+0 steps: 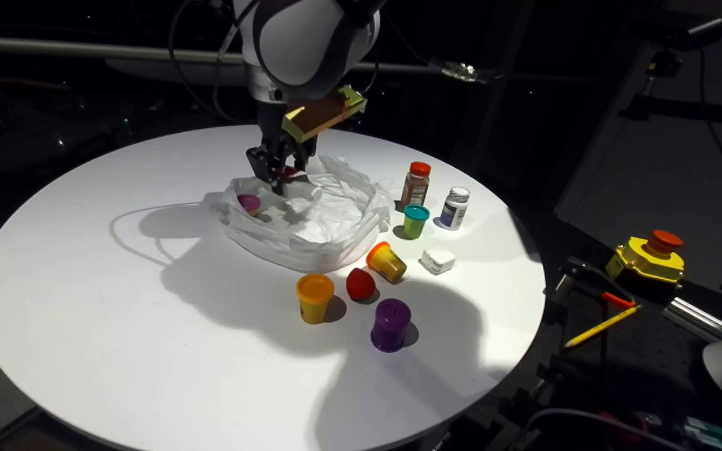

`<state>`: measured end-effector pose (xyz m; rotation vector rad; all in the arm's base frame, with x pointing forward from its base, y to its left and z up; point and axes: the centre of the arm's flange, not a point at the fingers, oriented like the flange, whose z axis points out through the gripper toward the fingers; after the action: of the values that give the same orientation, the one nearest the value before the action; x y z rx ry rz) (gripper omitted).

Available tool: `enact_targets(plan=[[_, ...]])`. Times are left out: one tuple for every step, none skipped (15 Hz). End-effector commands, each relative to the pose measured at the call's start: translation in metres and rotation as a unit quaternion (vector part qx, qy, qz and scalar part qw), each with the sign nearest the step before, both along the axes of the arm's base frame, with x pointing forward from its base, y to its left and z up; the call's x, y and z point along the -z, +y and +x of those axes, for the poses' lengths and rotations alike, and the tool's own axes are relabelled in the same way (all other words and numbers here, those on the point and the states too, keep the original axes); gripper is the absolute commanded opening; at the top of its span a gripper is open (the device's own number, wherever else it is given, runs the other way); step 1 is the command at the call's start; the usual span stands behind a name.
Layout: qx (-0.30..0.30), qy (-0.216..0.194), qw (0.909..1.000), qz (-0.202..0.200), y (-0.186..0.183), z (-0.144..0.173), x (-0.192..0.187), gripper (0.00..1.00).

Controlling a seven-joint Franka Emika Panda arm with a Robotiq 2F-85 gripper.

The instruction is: Remove the things from the plastic bag and put them on the table

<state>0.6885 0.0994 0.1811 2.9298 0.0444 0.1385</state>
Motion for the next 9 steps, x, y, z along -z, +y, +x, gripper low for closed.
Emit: enact_targets(plan=[[0.017,0.018,0.9996,-0.015,0.027,-0.019,-0.052,0.34],[0.01,0.025,0.9995,-0.016,0.037,-0.027,-0.059,0.34],[-0.004,0.03,0.9994,-0.016,0.052,-0.032,-0.061,0.34],[-0.02,0.033,0.9992,-0.011,0.067,-0.04,-0.066,0.34],[-0.038,0.035,0.9986,-0.007,0.084,-0.045,-0.066,0.34],[-0.055,0.036,0.9978,0.002,0.1,-0.048,-0.057,0.34],[-0.07,0.04,0.9967,0.013,0.117,-0.05,-0.048,0.34],[-0.082,0.043,0.9955,0.021,0.132,-0.056,-0.043,0.34],[-0.095,0.045,0.994,0.03,0.145,-0.06,-0.031,0.34]])
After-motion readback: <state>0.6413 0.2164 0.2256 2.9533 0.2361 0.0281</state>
